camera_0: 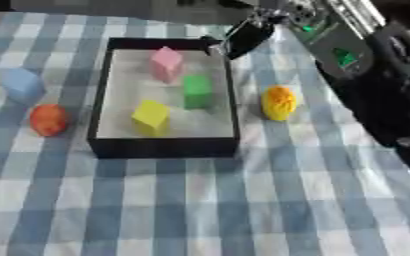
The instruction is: Pick up objects on the table and place them in the box.
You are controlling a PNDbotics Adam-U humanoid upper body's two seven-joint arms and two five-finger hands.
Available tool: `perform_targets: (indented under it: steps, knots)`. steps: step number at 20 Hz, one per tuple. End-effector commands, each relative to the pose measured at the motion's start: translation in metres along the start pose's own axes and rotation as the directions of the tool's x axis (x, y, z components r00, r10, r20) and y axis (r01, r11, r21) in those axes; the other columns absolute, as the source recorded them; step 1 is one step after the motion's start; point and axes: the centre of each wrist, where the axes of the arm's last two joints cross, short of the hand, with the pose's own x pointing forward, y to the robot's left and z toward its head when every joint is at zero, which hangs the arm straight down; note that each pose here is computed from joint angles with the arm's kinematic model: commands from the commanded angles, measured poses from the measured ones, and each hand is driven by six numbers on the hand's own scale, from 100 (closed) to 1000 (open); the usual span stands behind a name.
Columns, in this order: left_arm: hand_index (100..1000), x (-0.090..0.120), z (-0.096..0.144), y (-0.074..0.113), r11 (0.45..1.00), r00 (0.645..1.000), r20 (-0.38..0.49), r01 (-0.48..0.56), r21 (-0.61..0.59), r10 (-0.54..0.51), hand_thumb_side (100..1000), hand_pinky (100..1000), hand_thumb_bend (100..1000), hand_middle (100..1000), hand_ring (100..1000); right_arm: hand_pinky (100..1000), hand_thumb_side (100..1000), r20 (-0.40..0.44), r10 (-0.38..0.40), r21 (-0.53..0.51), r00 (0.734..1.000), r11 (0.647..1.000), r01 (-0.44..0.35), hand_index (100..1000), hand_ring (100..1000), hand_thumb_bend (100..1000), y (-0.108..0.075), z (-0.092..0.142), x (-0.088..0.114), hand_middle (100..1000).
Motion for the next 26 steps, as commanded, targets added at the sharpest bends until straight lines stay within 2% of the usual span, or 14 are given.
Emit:
perform_targets:
  steps: [1,7,13,20,22,23,26]
  knots:
    - [848,0.01,-0.009,0.01,0.999,0.998,0.038,0.041,0.003,-0.042,703,797,212,819,784,894,238,-0.011,0.005,-0.039,1.0,0.999,-0.005,878,835,173,-0.025,0.033,-0.005,797]
    - [848,0.011,-0.009,0.009,0.999,0.998,0.04,0.045,-0.005,-0.045,705,797,209,819,785,896,262,-0.002,-0.03,0.039,1.0,0.999,0.03,885,844,185,-0.031,0.068,-0.016,804]
    - [848,0.01,-0.009,0.008,0.999,0.998,0.037,0.045,-0.008,-0.045,714,797,204,819,785,893,291,-0.003,-0.06,0.15,0.998,0.987,0.06,883,840,181,-0.015,0.088,-0.019,800]
    - [849,0.009,-0.009,0.005,0.999,0.999,0.028,0.036,-0.019,-0.036,728,797,195,821,787,889,324,-0.033,-0.152,0.244,0.988,0.957,0.156,893,844,197,0.013,0.093,-0.036,803]
    - [849,0.009,-0.009,0.004,0.999,0.999,0.025,0.033,-0.025,-0.032,730,797,193,822,787,890,312,-0.06,-0.179,0.261,0.982,0.947,0.188,897,847,210,0.021,0.091,-0.045,801]
    - [850,0.009,-0.01,0.003,0.999,0.999,0.024,0.032,-0.028,-0.031,734,797,189,823,788,892,276,-0.074,-0.189,0.263,0.979,0.944,0.202,899,846,228,0.025,0.09,-0.049,791]
    - [850,0.009,-0.01,0.001,0.999,0.999,0.023,0.026,-0.038,-0.025,737,798,188,824,790,891,272,-0.126,-0.225,0.257,0.966,0.933,0.25,897,844,228,0.036,0.086,-0.062,785]
